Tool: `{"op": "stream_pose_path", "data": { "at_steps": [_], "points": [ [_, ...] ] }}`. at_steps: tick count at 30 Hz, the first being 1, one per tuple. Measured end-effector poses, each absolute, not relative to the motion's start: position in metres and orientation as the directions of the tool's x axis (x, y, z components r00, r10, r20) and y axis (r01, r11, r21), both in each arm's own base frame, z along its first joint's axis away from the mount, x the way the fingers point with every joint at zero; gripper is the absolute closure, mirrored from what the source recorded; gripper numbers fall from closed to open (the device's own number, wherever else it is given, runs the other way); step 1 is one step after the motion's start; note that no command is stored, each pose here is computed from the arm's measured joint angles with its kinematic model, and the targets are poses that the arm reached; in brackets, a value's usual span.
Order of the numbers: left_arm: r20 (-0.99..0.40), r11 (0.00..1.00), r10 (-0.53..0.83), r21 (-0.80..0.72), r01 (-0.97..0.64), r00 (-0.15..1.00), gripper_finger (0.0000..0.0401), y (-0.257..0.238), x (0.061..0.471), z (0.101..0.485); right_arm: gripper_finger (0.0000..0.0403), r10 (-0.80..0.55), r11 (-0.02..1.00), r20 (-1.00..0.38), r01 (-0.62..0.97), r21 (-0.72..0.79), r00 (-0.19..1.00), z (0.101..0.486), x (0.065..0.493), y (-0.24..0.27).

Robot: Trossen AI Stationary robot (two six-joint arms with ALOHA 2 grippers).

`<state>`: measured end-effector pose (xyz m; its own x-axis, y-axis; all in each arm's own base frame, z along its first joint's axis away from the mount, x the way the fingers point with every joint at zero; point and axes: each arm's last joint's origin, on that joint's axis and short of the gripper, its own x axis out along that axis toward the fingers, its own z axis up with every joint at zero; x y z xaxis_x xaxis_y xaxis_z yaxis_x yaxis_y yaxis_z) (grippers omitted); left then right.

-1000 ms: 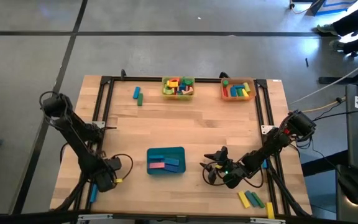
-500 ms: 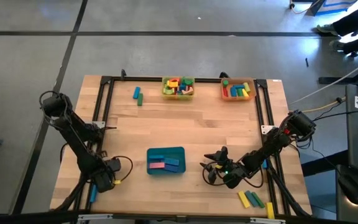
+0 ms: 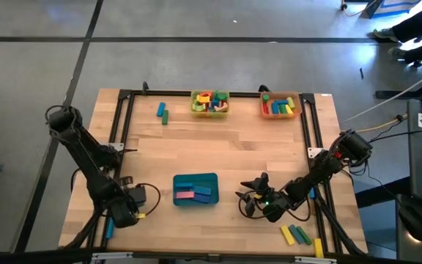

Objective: Sort blocks by size
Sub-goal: Put the blue rectangular block into the blue bin

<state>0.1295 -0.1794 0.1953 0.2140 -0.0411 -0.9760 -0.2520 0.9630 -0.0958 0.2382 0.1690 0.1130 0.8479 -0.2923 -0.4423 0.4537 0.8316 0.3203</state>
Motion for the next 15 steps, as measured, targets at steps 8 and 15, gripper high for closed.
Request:
{"op": "stream_pose_path", "data": {
  "at_steps": [8, 15],
  "points": [
    [-0.858, 0.975, -0.005, -0.118, -0.188, 0.513, 0.0280, -0.169, 0.156, 0.236, 0.0169, -0.291, 0.831, -0.442, 0.453, 0.323, 0.848, 0.113, 0.238, 0.169],
    [-0.714, 0.993, -0.001, -0.081, -0.081, 0.700, 0.0279, -0.159, 0.195, 0.245, 0.0169, -0.291, 0.830, -0.442, 0.454, 0.325, 0.848, 0.113, 0.238, 0.169]
  ]
}}
